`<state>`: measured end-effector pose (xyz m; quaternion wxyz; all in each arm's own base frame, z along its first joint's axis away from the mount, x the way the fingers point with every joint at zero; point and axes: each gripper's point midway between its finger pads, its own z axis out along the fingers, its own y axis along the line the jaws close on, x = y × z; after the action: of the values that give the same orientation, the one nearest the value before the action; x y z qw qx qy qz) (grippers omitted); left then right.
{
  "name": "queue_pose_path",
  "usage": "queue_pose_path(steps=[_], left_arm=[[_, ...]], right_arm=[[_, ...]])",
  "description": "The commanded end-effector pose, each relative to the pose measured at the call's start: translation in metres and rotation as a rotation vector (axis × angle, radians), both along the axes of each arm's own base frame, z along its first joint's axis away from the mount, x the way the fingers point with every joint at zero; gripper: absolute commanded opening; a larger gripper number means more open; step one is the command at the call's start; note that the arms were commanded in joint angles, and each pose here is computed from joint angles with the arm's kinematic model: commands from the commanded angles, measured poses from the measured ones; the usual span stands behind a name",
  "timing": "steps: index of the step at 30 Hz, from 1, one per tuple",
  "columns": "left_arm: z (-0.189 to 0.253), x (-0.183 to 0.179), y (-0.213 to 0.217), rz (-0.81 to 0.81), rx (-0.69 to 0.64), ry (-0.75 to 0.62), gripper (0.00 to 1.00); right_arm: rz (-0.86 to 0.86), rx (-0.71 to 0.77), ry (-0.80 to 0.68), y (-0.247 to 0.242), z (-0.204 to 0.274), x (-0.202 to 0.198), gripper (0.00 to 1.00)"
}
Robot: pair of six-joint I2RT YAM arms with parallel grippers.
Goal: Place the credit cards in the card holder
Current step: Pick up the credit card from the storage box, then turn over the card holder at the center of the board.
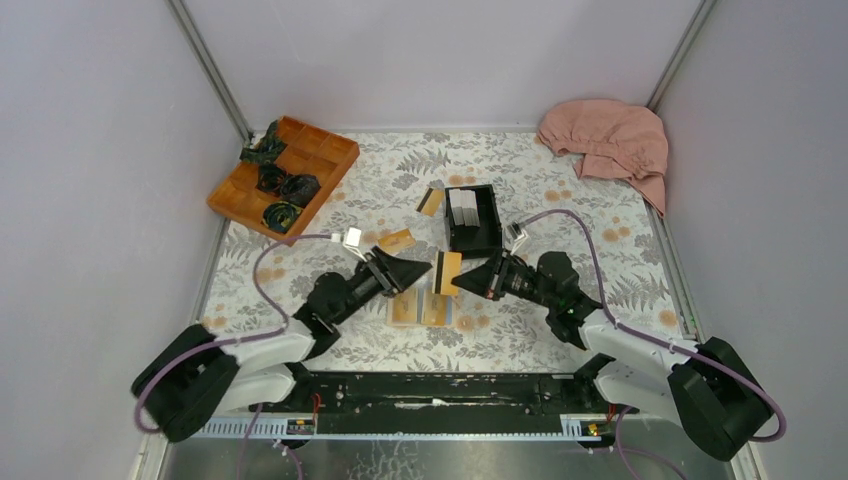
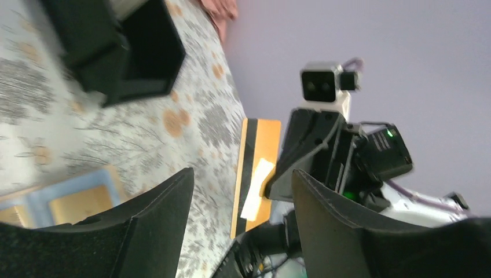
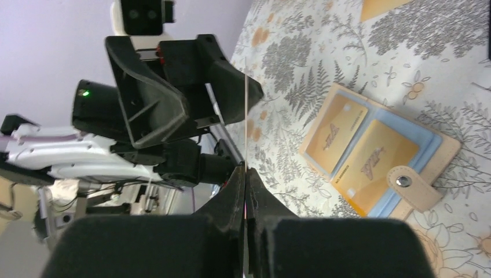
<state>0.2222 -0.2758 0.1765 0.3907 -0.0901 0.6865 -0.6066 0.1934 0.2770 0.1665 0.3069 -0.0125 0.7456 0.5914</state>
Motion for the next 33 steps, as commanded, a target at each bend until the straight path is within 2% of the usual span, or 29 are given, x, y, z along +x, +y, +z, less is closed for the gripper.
queue_pose_path(steps=[1, 5, 10, 16, 18, 24, 33], left_arm=[[-0.040, 0.020, 0.050, 0.276, 0.201, 0.086, 0.70], [-0.059, 0.019, 0.080, 0.390, 0.314, 0.152, 0.66], [-0.085, 0.009, 0.094, 0.406, 0.416, 0.213, 0.59], [-0.111, -0.003, 0.095, 0.372, 0.503, 0.261, 0.33], [-0.119, -0.008, 0.094, 0.359, 0.534, 0.275, 0.28], [-0.131, -0.017, 0.091, 0.346, 0.606, 0.285, 0.21], [-0.145, -0.025, 0.084, 0.317, 0.668, 0.301, 0.13]], right_arm=[[-0.044, -0.127, -0.067, 0.002, 0.006, 0.009, 0.00], [-0.065, -0.298, -0.059, 0.009, -0.008, 0.009, 0.00], [-0.103, -0.508, -0.039, 0.017, -0.031, 0.010, 0.00], [-0.148, -0.701, -0.025, 0.015, -0.054, 0.014, 0.00], [-0.159, -0.762, -0.020, 0.011, -0.060, 0.015, 0.00], [-0.165, -0.889, -0.005, 0.005, -0.075, 0.014, 0.00], [-0.173, -0.984, 0.025, -0.006, -0.093, 0.010, 0.00]])
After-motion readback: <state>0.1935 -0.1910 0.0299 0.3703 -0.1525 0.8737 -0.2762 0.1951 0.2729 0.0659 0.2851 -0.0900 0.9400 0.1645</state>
